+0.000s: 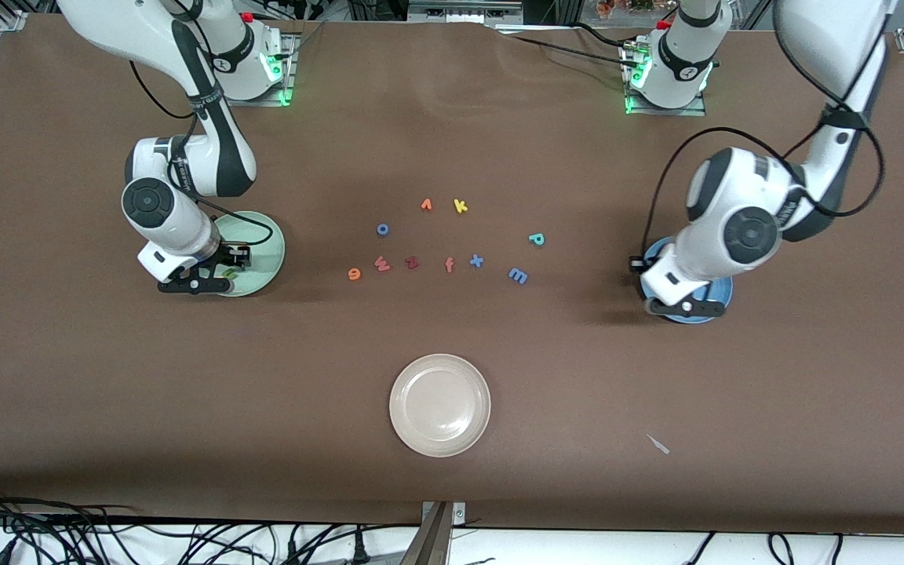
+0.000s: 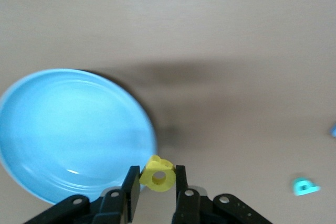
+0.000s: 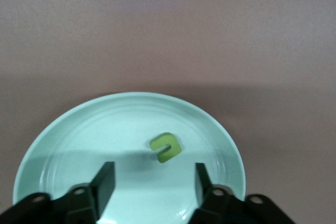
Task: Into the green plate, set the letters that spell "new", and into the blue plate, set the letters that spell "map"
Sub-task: 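Place the yellow letter in the blue plate while the right gripper reaches orange 6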
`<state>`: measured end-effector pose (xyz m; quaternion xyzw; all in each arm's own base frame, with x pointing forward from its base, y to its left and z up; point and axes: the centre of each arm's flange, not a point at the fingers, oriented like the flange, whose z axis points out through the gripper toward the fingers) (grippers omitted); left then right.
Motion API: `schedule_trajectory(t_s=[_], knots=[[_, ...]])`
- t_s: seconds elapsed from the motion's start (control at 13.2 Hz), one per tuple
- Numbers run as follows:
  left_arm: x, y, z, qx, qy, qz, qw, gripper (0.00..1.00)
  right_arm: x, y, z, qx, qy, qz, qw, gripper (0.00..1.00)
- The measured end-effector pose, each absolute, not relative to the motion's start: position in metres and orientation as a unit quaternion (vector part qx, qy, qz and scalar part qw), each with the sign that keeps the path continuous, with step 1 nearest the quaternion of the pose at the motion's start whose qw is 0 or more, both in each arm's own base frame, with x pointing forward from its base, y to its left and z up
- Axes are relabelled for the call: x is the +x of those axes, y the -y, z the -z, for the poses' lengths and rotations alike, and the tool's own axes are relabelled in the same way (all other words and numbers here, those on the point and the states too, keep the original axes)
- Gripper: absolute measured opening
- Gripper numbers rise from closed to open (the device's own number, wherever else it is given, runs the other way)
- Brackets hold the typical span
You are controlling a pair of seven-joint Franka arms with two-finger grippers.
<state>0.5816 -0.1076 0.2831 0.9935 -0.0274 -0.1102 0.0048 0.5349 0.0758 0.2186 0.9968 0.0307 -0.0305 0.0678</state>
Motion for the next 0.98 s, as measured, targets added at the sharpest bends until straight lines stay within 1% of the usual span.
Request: schedule_trajectory(t_s=[0.08, 0.15, 0.23, 0.38, 0.61, 0.83, 0.98], knots=[[0.584, 0.086, -0.279, 0.993, 0.035, 0.114, 0.01, 0.31, 0.537, -0.077, -0.221, 0.997, -0.031, 0.027, 0.067, 0.85], [0.585, 0.068, -0.274, 0.992, 0.042, 0.118, 0.015, 0.31, 0.539, -0.078, -0.224, 0.997, -0.031, 0.024, 0.066, 0.96], [0.585, 0.054, -0.267, 0.991, 0.046, 0.124, 0.019, 0.31, 0.542, -0.08, -0.228, 0.997, -0.032, 0.02, 0.065, 0.99], [0.584, 0.036, -0.25, 0.989, 0.047, 0.136, 0.023, 0.31, 0.548, -0.09, -0.237, 0.998, -0.02, 0.019, 0.057, 0.98], [0.582, 0.023, -0.22, 0.987, 0.063, 0.151, 0.002, 0.31, 0.557, -0.124, -0.253, 0.999, 0.011, 0.024, 0.043, 0.98], [0.581, 0.005, -0.206, 0.986, 0.053, 0.157, 0.004, 0.31, 0.552, -0.174, -0.256, 0.997, 0.076, 0.023, 0.024, 0.97], [0.58, -0.003, -0.202, 0.986, 0.06, 0.158, -0.008, 0.31, 0.546, -0.202, -0.251, 0.991, 0.131, 0.024, 0.019, 0.96]])
